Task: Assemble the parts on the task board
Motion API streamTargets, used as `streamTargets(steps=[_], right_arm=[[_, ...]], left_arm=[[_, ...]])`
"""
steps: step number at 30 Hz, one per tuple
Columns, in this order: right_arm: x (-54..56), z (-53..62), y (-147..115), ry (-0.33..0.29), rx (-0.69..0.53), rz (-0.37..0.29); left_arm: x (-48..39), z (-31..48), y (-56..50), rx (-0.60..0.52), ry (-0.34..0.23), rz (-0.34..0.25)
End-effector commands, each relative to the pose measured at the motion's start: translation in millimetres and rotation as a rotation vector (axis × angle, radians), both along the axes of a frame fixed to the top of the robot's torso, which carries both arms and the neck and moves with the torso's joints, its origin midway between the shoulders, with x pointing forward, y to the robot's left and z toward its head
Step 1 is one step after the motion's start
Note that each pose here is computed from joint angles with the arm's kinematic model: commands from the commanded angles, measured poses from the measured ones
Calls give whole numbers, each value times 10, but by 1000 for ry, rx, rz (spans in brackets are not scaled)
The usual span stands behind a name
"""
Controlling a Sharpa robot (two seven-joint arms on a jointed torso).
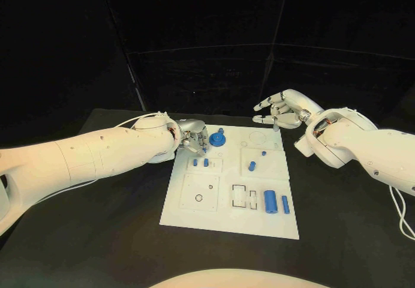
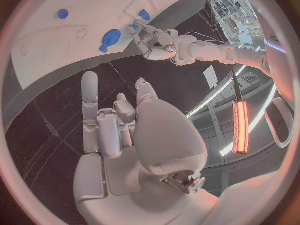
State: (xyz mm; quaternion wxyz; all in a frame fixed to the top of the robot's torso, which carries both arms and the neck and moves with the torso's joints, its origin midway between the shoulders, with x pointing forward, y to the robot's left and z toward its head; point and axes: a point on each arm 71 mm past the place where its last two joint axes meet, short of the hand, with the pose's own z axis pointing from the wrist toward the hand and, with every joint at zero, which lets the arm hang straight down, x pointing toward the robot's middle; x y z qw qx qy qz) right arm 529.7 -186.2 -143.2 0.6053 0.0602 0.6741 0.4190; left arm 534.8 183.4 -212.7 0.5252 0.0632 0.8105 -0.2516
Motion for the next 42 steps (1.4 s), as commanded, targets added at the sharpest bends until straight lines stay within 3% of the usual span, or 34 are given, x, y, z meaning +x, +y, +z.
streamTargets(steps=[1,18,22,25,34,38,42], right_arm=[[0,15,2,-4,4,7],[14,7,-36,2,-1,-7],[12,3,-52,1,-14,-11],[6,-6,-88,-8,-56,-14],[-46,-109,-239,-10,-301,-14],[-89,-198,-285,-40,-421,-19],[-154,-297,-281,-91,-491,-24]], left_arm=[[-1,-6,0,0,14,2],[-5,16,75,-16,-6,28],[-10,31,163,-32,-14,47],[19,92,302,-81,-30,81],[74,244,654,-363,10,189],[40,310,754,-582,52,225],[15,350,799,-845,132,284]])
